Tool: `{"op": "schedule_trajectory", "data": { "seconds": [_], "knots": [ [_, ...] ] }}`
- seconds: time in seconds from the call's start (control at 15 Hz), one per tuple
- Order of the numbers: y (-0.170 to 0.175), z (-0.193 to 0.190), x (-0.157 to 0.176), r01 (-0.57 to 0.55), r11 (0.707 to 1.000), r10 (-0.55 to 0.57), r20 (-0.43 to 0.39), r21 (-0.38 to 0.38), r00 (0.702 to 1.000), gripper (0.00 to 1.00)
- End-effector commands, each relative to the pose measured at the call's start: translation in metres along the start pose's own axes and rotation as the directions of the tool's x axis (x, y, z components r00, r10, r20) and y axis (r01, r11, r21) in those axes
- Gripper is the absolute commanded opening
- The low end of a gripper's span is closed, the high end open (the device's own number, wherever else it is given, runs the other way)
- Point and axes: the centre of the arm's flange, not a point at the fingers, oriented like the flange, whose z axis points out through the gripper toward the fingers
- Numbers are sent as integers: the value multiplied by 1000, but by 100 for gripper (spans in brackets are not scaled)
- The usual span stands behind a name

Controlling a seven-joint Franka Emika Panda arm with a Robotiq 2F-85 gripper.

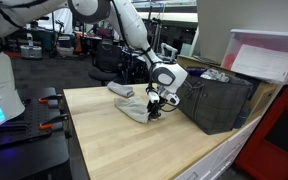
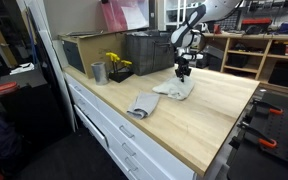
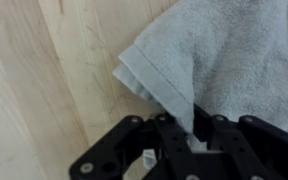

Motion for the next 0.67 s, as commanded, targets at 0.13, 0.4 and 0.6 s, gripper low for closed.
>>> {"op": "schedule_trajectory", "data": {
  "seconds": [0.13, 0.4, 0.6],
  "knots": [
    [8, -21, -9, -116, 980, 100, -107, -160, 989, 3],
    [23, -35, -9, -214, 936, 161, -200, -278, 966, 4],
    [22, -43, -14, -281, 893, 197, -255, -353, 947, 4]
  ]
}}
